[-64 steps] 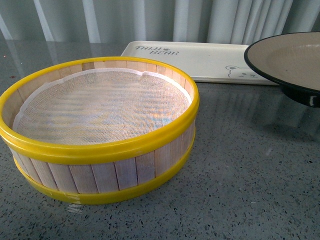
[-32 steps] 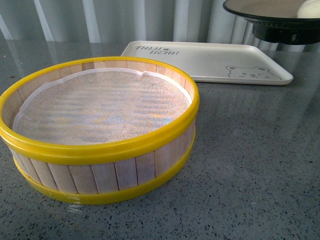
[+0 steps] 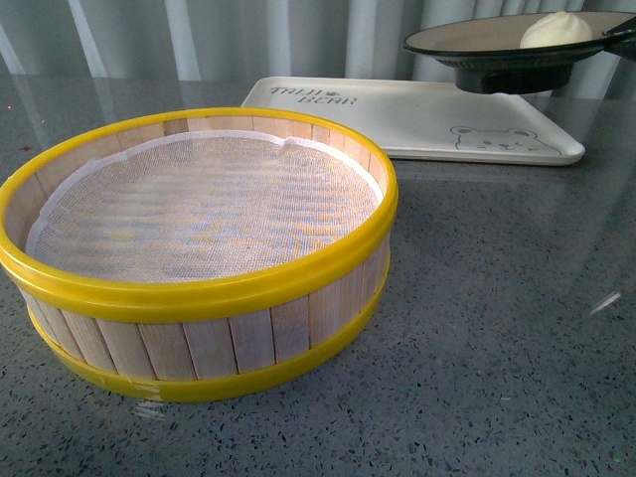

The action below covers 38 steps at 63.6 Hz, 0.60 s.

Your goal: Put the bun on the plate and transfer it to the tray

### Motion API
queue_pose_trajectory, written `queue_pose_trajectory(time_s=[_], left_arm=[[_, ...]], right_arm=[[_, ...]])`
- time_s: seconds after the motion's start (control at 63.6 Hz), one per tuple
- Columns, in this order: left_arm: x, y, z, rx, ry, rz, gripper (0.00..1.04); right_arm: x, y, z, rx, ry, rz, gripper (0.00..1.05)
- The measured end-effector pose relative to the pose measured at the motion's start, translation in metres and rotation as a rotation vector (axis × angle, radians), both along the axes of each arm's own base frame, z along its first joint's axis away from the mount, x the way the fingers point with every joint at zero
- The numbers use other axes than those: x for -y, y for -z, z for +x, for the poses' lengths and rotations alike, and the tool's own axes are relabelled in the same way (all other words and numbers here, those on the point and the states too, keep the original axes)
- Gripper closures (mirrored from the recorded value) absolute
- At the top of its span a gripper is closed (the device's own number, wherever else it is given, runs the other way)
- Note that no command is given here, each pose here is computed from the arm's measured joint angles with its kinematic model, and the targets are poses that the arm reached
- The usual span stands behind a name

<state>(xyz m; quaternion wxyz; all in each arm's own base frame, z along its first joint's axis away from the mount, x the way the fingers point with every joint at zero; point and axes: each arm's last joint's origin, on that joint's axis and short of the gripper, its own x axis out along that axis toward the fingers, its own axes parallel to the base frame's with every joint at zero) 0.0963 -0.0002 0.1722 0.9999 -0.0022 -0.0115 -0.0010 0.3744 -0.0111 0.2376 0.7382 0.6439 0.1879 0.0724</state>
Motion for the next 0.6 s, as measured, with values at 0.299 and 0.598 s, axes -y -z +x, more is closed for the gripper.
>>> queue_pose_trajectory(time_s=[0.299, 0.598], left_arm=[[0.000, 0.000, 0.000, 0.000, 0.000, 0.000, 0.07], [0.000, 0.000, 0.000, 0.000, 0.000, 0.000, 0.07]], right_arm=[[-0.005, -0.001, 0.026, -0.018, -0.025, 0.014, 1.02], [-0.023, 0.004, 0.032, -0.035, -0.062, 0.017, 1.02]])
